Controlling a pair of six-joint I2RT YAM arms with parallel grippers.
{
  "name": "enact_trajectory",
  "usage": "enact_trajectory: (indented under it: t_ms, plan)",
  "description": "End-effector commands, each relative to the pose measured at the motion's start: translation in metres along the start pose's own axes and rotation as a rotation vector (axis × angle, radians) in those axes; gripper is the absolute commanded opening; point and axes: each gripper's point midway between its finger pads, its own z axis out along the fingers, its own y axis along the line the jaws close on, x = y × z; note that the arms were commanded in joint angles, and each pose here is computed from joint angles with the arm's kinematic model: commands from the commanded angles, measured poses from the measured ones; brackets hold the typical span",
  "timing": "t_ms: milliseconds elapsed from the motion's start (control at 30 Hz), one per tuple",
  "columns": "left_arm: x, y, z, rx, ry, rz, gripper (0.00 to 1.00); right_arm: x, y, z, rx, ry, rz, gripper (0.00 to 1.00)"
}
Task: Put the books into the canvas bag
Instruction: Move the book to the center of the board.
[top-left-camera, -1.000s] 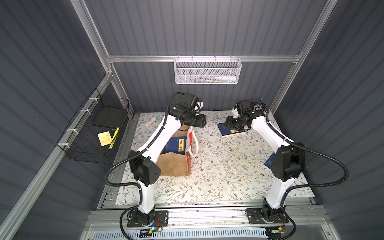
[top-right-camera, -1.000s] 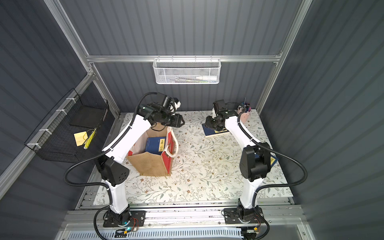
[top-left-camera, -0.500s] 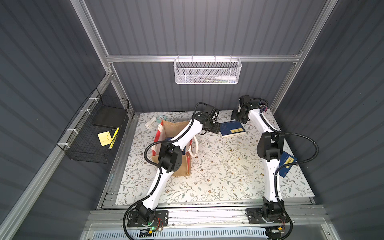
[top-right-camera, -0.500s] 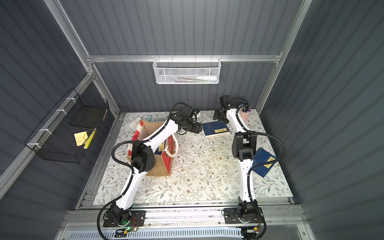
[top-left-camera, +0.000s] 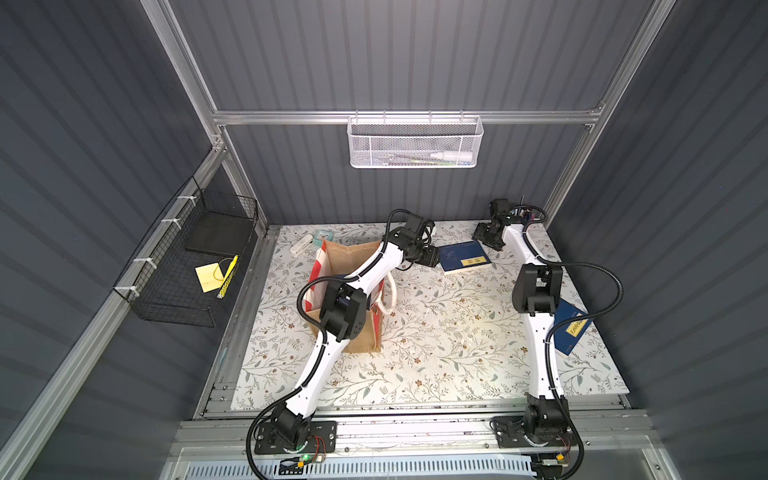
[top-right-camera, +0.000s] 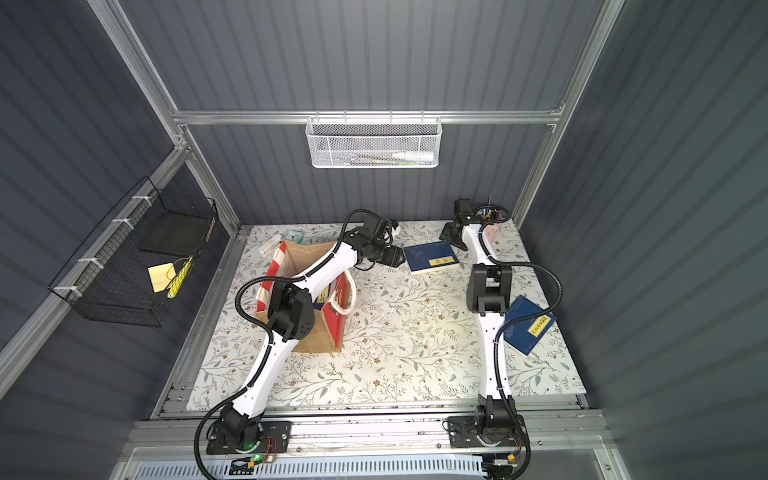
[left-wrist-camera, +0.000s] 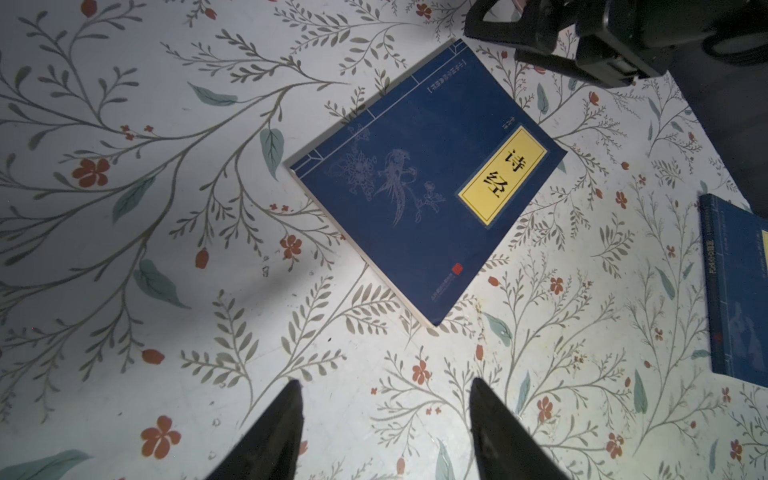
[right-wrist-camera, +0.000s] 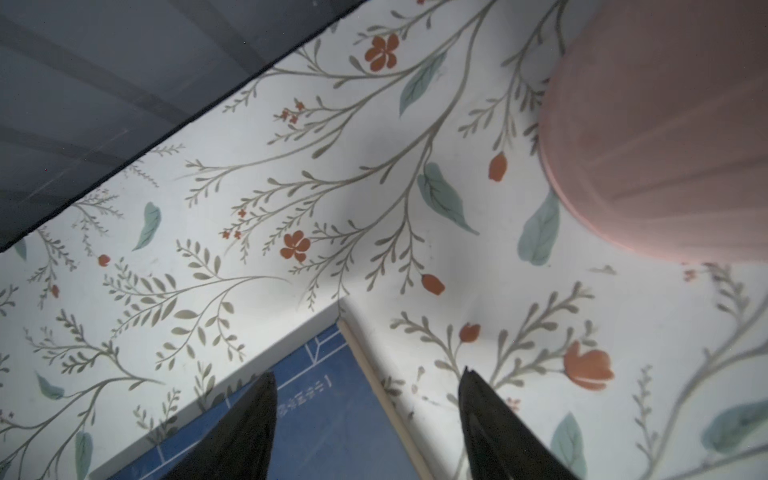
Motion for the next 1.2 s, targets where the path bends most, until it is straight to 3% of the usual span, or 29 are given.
enact_trajectory:
  t_ms: [0,233,500,767,933,1167]
  plan:
    - [0.001,0.002,-0.004,0.024,0.006,-0.022,0.65,0.0,0.02,0.006,-0.09,0.0,0.001,0.71]
    - [0.011,0.033,-0.003,-0.013,0.037,-0.113,0.67,0.029,0.059,0.019,-0.323,0.117,0.011,0.69]
    - [0.023,0.057,-0.012,-0.027,0.071,-0.183,0.67,0.075,0.101,0.006,-0.431,0.22,-0.103,0.65]
    - [0.052,0.047,-0.012,0.006,0.147,-0.236,0.67,0.151,0.131,-0.014,-0.5,0.386,-0.238,0.62]
    - [0.077,0.036,-0.013,0.012,0.198,-0.259,0.66,0.189,0.142,-0.04,-0.535,0.429,-0.301,0.62]
    - [0.122,-0.01,-0.018,0.107,0.271,-0.316,0.64,0.227,0.139,-0.076,-0.537,0.475,-0.305,0.61]
